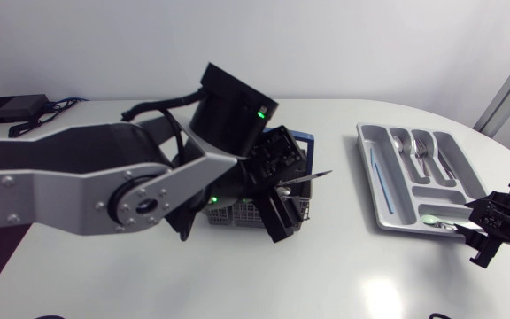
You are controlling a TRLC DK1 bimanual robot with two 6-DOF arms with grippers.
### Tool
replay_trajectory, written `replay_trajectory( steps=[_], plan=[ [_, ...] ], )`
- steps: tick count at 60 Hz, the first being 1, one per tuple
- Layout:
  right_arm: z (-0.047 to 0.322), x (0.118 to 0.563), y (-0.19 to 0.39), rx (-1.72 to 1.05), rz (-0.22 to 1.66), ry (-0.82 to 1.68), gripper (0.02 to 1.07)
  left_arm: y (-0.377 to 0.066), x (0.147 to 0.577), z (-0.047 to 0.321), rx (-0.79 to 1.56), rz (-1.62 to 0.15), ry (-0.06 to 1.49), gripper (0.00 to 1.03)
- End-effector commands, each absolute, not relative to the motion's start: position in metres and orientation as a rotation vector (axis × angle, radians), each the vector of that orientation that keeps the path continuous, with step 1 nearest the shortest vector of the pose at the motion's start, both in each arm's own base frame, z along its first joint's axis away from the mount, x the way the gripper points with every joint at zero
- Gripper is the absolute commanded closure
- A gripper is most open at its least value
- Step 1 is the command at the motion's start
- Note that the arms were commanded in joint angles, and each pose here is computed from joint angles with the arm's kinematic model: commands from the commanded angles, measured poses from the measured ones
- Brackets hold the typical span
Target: Sort the cutlery from the basket into the organizer compartments.
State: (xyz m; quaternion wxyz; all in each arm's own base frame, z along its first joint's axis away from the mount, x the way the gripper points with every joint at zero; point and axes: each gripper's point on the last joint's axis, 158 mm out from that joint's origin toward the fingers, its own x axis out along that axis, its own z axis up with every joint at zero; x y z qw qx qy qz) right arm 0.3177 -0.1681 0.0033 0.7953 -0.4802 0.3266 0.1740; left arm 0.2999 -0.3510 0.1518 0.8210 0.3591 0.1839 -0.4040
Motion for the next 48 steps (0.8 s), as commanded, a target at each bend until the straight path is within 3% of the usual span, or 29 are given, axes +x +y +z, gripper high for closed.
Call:
replay_trajectory(
  steps=[1,30,48],
  plan=[
    [0.006,0.31,-0.156,-0.997,0.374,0.708,0.2,-0.355,0.294,0.121,0.848,-0.862,0.409,0.06],
    [0.045,0.303,-0.096,-0.796,0.408,0.615,0.14,-0.366,0.321,0.105,0.866,-0.76,0.326,0.21],
    [0.052,0.291,-0.059,-0.76,0.455,0.583,0.12,-0.37,0.339,0.093,0.861,-0.724,0.325,0.47]
  ],
)
